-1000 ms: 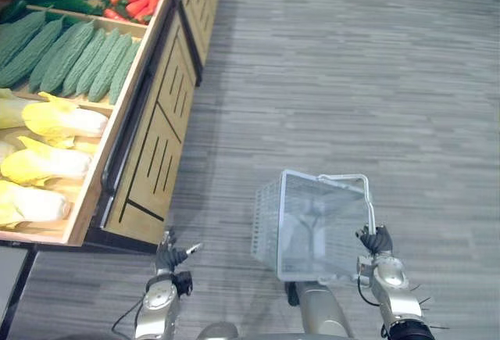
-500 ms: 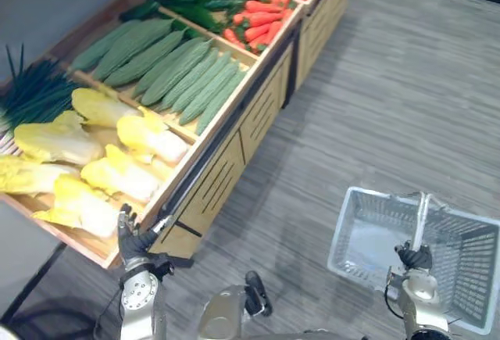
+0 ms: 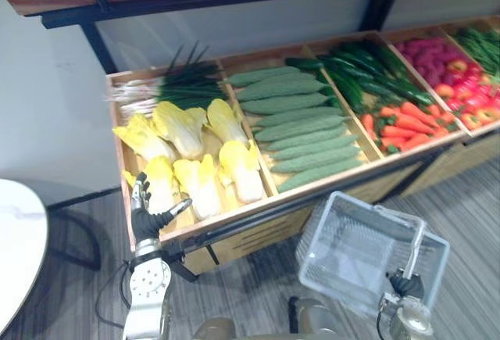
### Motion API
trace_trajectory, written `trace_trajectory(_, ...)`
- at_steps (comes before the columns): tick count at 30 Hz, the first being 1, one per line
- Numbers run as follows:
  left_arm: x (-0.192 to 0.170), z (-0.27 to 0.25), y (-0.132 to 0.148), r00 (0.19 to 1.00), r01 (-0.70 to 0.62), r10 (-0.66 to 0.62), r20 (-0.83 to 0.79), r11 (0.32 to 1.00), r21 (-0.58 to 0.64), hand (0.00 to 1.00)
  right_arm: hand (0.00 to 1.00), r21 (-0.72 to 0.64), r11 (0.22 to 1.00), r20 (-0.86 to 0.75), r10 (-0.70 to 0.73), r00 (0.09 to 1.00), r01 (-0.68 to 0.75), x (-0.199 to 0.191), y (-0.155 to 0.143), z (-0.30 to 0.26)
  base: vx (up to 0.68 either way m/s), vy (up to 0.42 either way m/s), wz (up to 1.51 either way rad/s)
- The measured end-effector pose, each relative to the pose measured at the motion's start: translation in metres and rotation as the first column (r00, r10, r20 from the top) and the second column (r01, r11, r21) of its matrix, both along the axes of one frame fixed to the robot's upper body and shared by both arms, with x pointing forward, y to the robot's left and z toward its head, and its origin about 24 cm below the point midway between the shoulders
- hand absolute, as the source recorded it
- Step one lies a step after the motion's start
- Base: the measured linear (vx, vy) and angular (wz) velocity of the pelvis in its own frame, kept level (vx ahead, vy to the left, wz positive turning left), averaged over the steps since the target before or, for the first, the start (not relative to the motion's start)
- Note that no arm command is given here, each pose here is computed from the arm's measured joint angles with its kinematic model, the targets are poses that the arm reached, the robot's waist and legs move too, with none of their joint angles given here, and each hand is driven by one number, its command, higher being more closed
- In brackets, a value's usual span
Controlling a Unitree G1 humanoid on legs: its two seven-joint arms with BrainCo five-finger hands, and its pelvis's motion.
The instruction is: Pick vegetable in the basket
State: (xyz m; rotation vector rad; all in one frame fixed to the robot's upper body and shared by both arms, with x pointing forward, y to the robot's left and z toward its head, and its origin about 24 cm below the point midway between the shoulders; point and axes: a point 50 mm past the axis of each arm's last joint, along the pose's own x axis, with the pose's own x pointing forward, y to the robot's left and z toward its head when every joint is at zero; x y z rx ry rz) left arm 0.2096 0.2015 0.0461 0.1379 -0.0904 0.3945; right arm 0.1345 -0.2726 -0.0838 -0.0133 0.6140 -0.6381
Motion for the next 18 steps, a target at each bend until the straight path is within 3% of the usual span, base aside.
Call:
trace_trajectory(5,0.015,0.011,-0.010,0.997,0.064,-0.066,0.041,0.997,0.050,0.00,1.00,0.023,1.000,-0.036,0.009,0.999,-0.008,-0.011,0.002,-0.007,-0.01,-0.109,0.57)
trace_trajectory(10,0.035,0.011,-0.001,0.996,0.092,-0.094,0.010,0.985,0.148,0.00,1.00,0.060,0.998,-0.040,0.020,0.999,-0.018,-0.001,0.010,-0.014,-0.09,-0.086,0.43)
trace_trajectory(18,0.073,0.004,0.015,0.995,0.041,-0.013,-0.094,0.953,0.301,0.00,1.00,0.084,0.991,-0.041,0.107,0.993,-0.103,0.022,0.024,-0.019,-0.16,-0.064,-0.09)
